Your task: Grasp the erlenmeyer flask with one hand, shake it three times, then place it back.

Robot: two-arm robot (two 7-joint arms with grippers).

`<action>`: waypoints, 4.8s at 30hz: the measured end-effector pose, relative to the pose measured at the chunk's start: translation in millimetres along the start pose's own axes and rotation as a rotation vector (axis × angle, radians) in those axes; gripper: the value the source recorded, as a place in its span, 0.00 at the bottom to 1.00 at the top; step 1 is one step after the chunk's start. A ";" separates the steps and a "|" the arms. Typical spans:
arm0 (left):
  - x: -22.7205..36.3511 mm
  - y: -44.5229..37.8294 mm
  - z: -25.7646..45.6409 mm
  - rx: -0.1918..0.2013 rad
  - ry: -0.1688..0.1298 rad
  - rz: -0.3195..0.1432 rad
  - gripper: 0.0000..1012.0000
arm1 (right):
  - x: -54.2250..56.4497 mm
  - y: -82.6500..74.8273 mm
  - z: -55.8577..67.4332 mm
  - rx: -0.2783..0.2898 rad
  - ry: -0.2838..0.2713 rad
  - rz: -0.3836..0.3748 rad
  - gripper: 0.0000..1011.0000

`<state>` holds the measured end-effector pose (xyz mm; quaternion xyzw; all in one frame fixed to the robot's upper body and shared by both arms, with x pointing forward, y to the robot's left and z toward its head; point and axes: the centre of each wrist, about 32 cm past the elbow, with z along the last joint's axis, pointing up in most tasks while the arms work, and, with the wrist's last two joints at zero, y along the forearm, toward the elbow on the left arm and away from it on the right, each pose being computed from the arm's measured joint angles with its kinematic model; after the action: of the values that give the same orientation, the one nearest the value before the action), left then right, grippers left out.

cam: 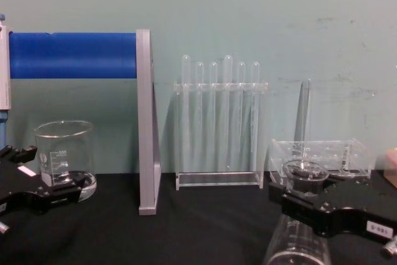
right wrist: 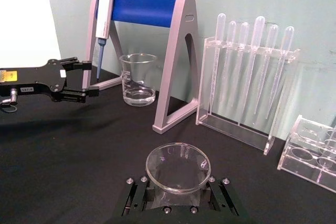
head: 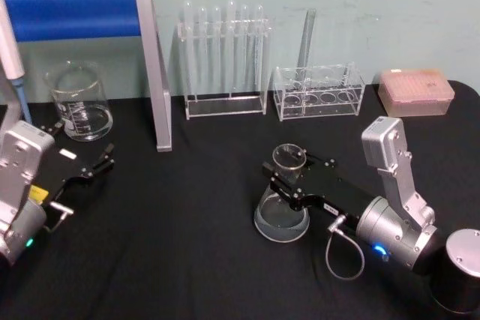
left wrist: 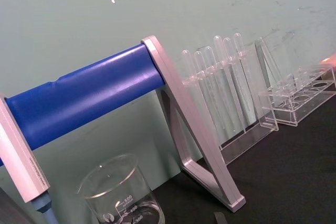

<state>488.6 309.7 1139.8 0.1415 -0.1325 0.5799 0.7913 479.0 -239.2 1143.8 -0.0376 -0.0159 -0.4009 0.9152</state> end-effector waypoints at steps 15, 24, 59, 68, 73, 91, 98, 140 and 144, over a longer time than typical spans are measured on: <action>0.0 0.0 0.0 0.000 0.000 0.000 0.99 | 2.7 -4.2 23.9 0.037 -0.024 -0.037 0.45; 0.0 0.0 0.0 0.000 0.000 0.000 0.99 | 5.9 -7.1 44.5 0.081 -0.031 -0.060 0.45; 0.0 0.0 0.0 0.000 0.000 0.000 0.99 | -34.5 -2.7 51.2 0.080 -0.024 0.096 0.45; 0.0 0.0 0.0 0.000 0.000 0.000 0.99 | -49.0 -3.1 50.5 0.077 -0.017 0.177 0.45; 0.0 0.0 0.0 0.000 0.000 0.000 0.99 | -54.3 -4.3 49.5 0.076 -0.014 0.217 0.45; 0.0 0.0 0.0 0.000 0.000 0.000 0.99 | -33.3 -1.7 50.6 0.088 -0.016 0.106 0.45; 0.0 0.0 0.0 0.000 0.000 0.000 0.99 | -16.9 -0.6 51.0 0.090 -0.025 0.021 0.45; 0.0 0.0 0.0 0.000 0.000 0.000 0.99 | 23.4 -1.7 47.8 0.069 -0.039 -0.202 0.45; 0.0 0.0 0.0 0.000 0.000 0.000 0.99 | 15.3 -0.1 49.1 0.075 -0.035 -0.160 0.45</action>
<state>488.6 309.7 1139.8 0.1415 -0.1325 0.5799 0.7913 489.3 -246.5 1193.6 -0.0091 -0.0500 -0.4711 0.8806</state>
